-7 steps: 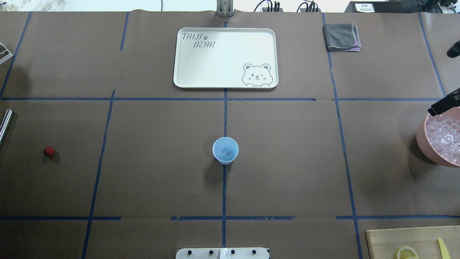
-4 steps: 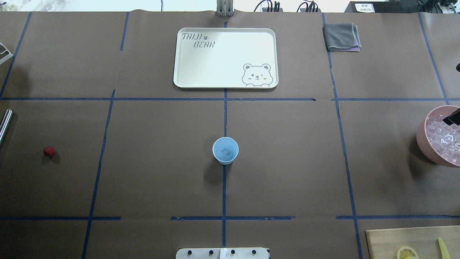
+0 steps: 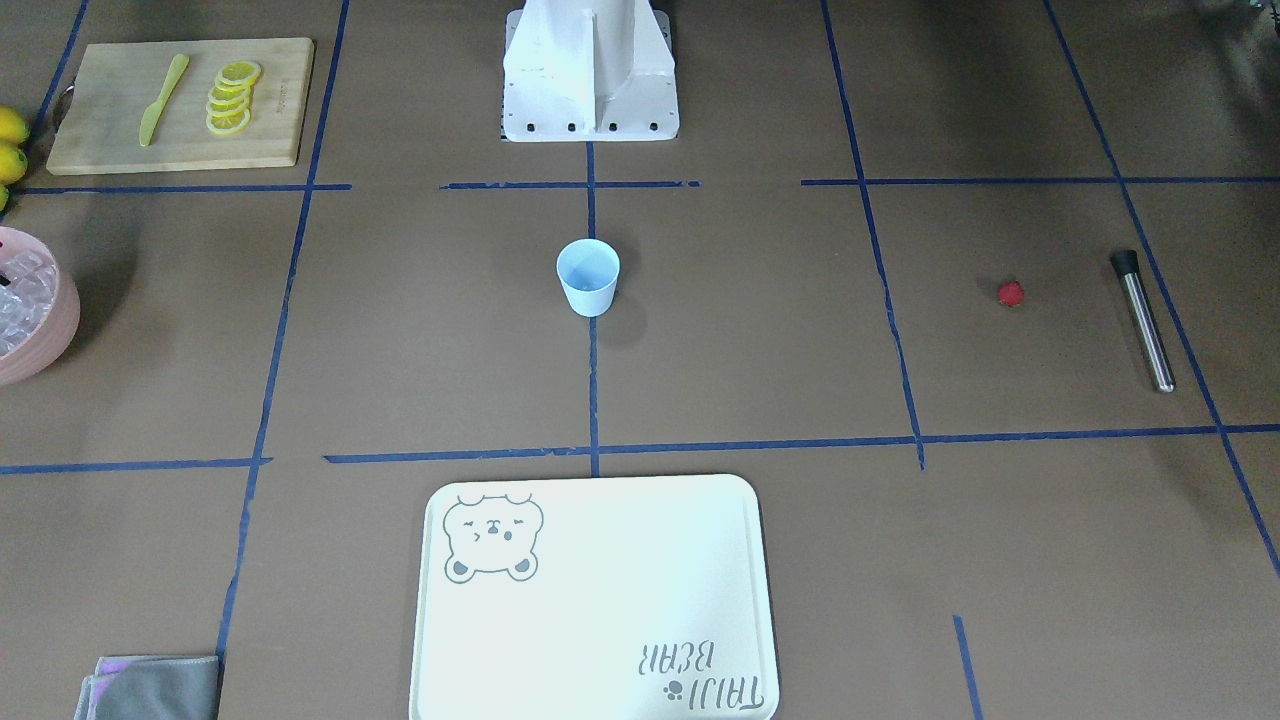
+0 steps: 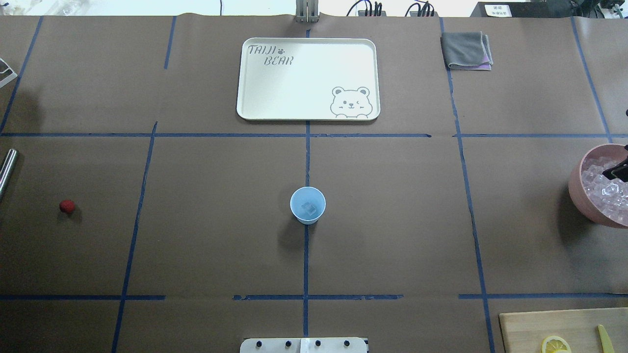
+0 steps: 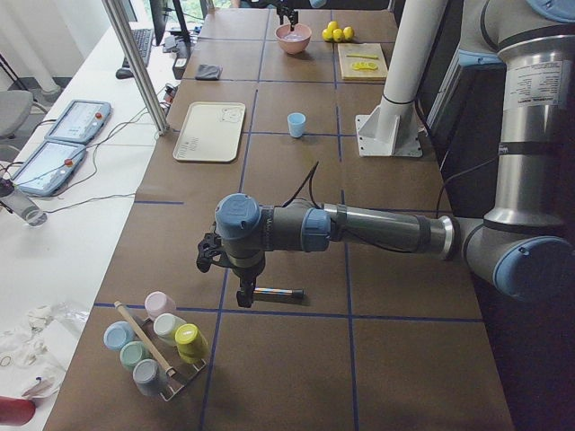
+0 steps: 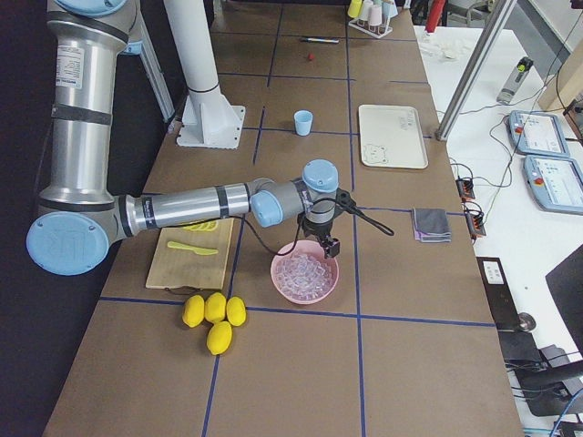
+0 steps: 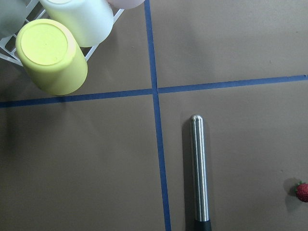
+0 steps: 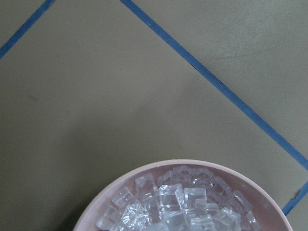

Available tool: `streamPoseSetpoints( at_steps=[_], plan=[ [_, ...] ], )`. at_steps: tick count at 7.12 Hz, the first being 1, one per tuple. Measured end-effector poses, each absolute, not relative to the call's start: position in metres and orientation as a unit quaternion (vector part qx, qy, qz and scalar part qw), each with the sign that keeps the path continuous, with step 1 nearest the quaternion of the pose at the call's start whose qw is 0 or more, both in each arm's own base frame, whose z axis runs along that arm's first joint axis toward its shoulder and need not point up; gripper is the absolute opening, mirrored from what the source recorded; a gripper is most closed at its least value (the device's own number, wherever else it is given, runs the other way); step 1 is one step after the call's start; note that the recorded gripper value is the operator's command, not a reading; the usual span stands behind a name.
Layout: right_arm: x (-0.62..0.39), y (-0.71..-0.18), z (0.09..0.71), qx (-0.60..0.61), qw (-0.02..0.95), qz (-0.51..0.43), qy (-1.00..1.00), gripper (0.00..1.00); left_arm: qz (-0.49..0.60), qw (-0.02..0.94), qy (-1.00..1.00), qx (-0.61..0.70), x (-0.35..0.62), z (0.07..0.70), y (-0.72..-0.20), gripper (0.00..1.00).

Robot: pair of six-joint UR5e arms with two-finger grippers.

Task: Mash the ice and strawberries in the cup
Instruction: 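Lower the right gripper into the ice cubes in the bowl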

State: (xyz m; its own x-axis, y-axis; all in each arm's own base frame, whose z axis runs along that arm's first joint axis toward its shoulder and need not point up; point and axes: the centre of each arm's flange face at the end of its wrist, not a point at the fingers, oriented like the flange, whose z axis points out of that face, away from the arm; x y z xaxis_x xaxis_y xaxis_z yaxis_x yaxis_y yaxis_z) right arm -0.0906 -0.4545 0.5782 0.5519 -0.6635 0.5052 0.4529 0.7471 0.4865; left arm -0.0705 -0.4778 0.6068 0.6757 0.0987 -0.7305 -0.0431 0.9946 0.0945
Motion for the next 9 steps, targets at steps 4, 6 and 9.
streamPoseSetpoints(
  at_steps=[4, 6, 9],
  plan=[
    [-0.101, -0.447, 0.591, 0.133, 0.859, -0.33, -0.367, 0.83, 0.039, 0.915, 0.401, 0.035, -0.071, 0.607, -0.478, 1.0],
    [-0.11, -0.44, 0.601, 0.118, 0.856, -0.338, -0.372, 0.82, 0.039, 0.915, 0.401, 0.034, -0.071, 0.607, -0.478, 1.0],
    [-0.112, -0.436, 0.61, 0.108, 0.857, -0.339, -0.372, 0.81, 0.038, 0.915, 0.401, 0.035, -0.071, 0.607, -0.478, 1.0]
  ],
)
